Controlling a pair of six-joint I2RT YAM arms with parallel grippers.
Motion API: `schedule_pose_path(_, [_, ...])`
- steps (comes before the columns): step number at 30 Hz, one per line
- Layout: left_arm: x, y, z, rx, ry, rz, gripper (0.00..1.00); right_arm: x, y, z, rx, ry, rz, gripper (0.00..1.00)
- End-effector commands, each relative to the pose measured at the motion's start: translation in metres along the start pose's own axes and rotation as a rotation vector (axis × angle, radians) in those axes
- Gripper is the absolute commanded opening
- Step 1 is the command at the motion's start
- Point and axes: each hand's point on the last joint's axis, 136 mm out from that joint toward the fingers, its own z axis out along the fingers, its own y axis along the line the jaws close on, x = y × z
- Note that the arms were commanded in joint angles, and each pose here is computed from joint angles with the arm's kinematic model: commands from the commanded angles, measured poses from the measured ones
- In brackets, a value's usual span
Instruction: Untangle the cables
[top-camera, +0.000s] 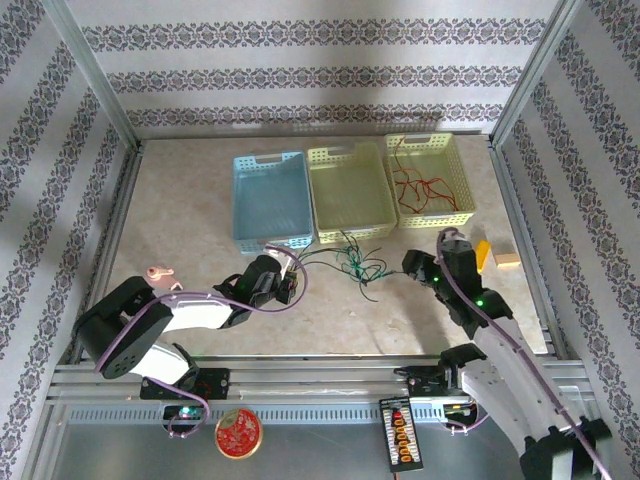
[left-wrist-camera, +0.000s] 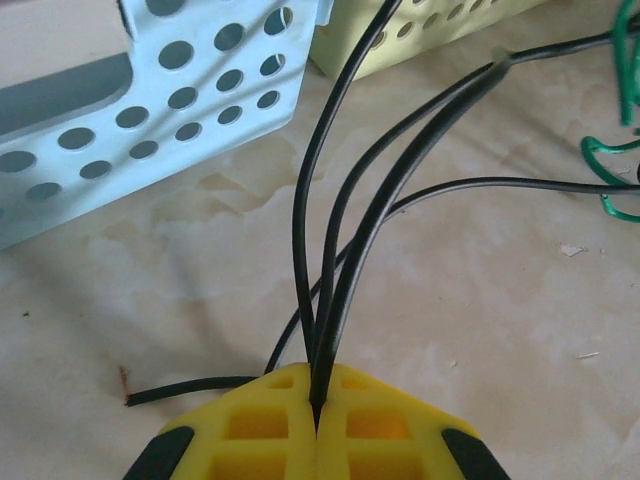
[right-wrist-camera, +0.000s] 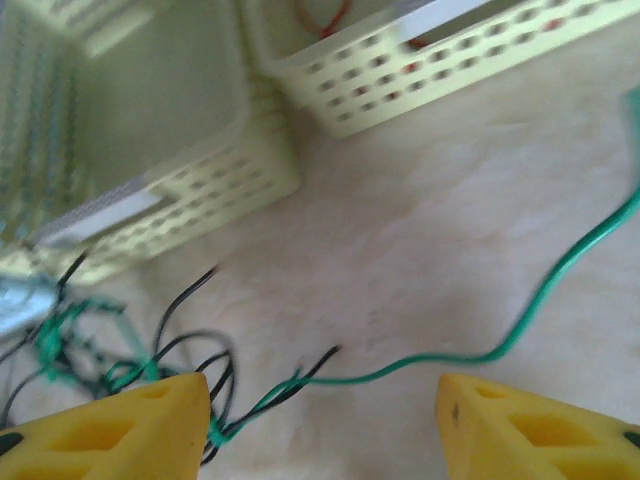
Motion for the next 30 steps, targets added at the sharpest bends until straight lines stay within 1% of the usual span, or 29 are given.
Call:
schedule_pose_path(1, [-0.011,-0.014,0.002,0.045,-0.026,0.028,0.00,0.006,0.034,0.005,-0.092,0.049,-0.139,0.62])
schedule_pose_path(5, [-0.012,-0.016,0.003,0.047,-0.023,0.033,0.00,0.023,0.051,0.019,-0.073,0.104,-0.258,0.62])
schedule_pose_path(7, [-0.012,-0.017,0.003,0.049,-0.021,0.036,0.00,0.026,0.054,0.026,-0.049,0.124,-0.282,0.62])
schedule_pose_path(14, [-0.011,-0.019,0.002,0.053,-0.018,0.051,0.00,0.028,0.055,0.053,0.004,0.179,-0.274,0.61])
schedule_pose_path(19, [-0.008,-0.020,0.001,0.055,-0.020,0.047,0.00,0.041,0.054,0.072,0.032,0.263,-0.269,0.60])
schedule_pose_path(22, [-0.006,-0.019,-0.001,0.049,-0.021,0.046,0.00,0.044,0.043,0.082,0.101,0.276,-0.245,0.57])
schedule_pose_path(25, [-0.005,-0.017,-0.003,0.045,-0.026,0.043,0.00,0.044,0.030,0.091,0.165,0.275,-0.206,0.52])
schedule_pose_path(27, [-0.005,-0.016,-0.005,0.040,-0.029,0.038,0.00,0.047,0.024,0.096,0.193,0.285,-0.188,0.44])
schedule_pose_path(28, [-0.005,-0.014,-0.005,0.033,-0.034,0.031,0.00,0.048,0.020,0.099,0.210,0.293,-0.183,0.38])
schedule_pose_path(30, [-0.007,-0.009,-0.008,0.011,-0.060,0.010,0.00,0.054,0.012,0.103,0.242,0.318,-0.171,0.22])
